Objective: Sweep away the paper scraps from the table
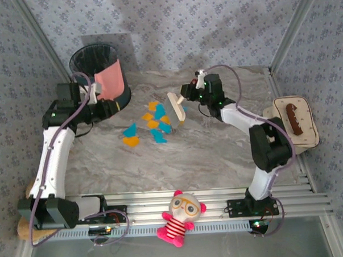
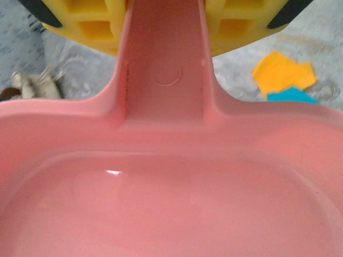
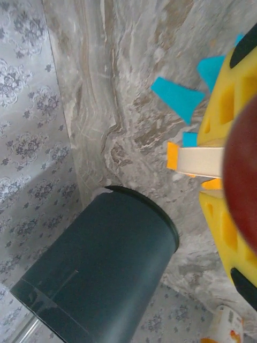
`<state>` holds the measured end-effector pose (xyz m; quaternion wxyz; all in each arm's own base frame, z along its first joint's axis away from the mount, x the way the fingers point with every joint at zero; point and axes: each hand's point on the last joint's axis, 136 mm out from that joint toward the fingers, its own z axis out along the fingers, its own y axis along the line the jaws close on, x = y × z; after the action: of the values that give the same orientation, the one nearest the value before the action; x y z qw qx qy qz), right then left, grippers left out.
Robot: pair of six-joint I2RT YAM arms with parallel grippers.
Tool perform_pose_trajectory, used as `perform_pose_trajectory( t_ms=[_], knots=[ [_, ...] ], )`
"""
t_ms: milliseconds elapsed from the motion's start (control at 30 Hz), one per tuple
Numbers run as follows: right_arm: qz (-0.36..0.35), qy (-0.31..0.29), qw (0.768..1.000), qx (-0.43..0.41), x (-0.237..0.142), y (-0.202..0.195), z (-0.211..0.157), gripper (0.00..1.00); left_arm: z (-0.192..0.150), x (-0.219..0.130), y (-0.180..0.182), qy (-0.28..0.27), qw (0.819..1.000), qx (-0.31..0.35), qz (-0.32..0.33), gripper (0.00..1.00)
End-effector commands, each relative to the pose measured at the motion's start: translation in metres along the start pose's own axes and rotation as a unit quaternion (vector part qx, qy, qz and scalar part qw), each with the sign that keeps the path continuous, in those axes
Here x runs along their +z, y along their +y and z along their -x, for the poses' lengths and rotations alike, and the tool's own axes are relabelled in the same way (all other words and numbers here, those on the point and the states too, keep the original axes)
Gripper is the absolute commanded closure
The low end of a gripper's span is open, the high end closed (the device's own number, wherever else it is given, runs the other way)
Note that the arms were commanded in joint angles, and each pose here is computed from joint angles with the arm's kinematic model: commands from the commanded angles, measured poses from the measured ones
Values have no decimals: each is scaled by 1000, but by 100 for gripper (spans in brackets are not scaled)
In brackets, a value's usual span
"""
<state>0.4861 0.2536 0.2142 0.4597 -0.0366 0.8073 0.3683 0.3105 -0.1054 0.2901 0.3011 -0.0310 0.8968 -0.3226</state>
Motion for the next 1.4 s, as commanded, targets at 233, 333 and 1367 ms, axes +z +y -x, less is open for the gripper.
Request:
perform_pose_trajectory(
  t_ms=[233, 333, 1367],
  knots=[
    [44, -20, 996, 81, 60, -11, 29, 100, -48, -3, 9, 41, 997, 55, 34, 100],
    [30, -18, 995, 98, 70, -27, 24, 100, -53, 1, 9, 49, 996, 61, 35, 100],
    [-245, 46, 968, 37, -51, -106, -68, 100, -112, 64, 12, 196, 961, 173, 88, 100]
  ],
)
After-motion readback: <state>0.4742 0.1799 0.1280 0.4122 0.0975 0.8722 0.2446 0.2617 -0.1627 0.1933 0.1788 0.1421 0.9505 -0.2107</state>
